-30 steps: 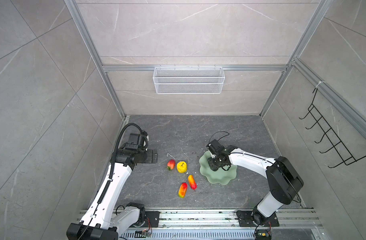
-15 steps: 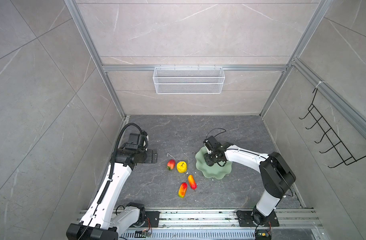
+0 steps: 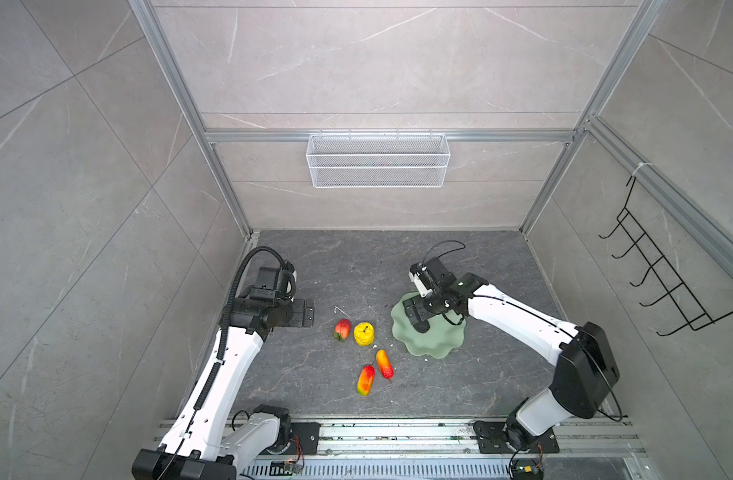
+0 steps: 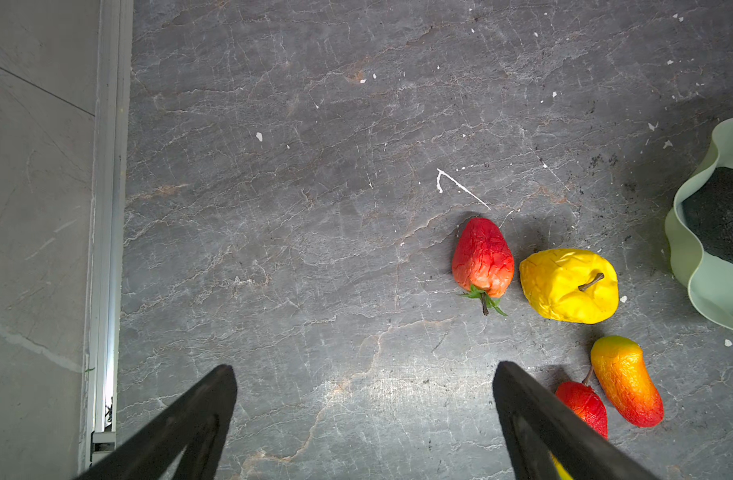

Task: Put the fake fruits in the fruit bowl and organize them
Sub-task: 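Move the right gripper to the yellow pear and grasp it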

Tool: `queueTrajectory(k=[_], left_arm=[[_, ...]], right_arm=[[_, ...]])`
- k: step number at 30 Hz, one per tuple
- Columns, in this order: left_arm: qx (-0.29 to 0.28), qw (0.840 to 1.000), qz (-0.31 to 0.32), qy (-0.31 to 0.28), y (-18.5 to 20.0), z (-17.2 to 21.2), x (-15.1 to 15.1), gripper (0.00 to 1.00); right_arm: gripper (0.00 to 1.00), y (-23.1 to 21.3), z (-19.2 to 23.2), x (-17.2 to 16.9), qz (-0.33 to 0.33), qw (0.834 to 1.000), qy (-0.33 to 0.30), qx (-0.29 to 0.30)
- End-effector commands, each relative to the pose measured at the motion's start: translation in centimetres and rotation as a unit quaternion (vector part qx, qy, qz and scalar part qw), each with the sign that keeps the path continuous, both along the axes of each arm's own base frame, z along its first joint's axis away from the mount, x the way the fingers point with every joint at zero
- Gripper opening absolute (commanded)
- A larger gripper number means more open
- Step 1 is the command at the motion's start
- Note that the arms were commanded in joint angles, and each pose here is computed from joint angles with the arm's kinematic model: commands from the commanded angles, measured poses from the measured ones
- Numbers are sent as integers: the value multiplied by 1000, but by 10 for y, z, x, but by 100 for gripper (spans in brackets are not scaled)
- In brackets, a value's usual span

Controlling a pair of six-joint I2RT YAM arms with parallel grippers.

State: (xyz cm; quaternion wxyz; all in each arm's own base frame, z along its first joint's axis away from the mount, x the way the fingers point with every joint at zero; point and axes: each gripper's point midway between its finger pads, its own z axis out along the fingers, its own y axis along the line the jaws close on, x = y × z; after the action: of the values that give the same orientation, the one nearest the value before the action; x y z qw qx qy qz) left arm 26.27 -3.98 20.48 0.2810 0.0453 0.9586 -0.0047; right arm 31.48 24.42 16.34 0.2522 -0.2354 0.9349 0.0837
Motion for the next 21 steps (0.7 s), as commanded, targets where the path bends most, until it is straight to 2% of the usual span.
queueTrajectory(k=[1, 10, 21], left_arm=[[6, 1000, -6, -19, 1, 13, 1, 100], [-4, 1000, -3, -18, 0, 13, -5, 100], [-1, 1000, -1, -11, 1, 9, -6, 100]], right_arm=[[99, 33, 18, -26, 78, 997, 4, 10], [99, 121, -22, -46, 157, 986, 40, 28], [99, 156, -71, -37, 160, 983, 81, 39]])
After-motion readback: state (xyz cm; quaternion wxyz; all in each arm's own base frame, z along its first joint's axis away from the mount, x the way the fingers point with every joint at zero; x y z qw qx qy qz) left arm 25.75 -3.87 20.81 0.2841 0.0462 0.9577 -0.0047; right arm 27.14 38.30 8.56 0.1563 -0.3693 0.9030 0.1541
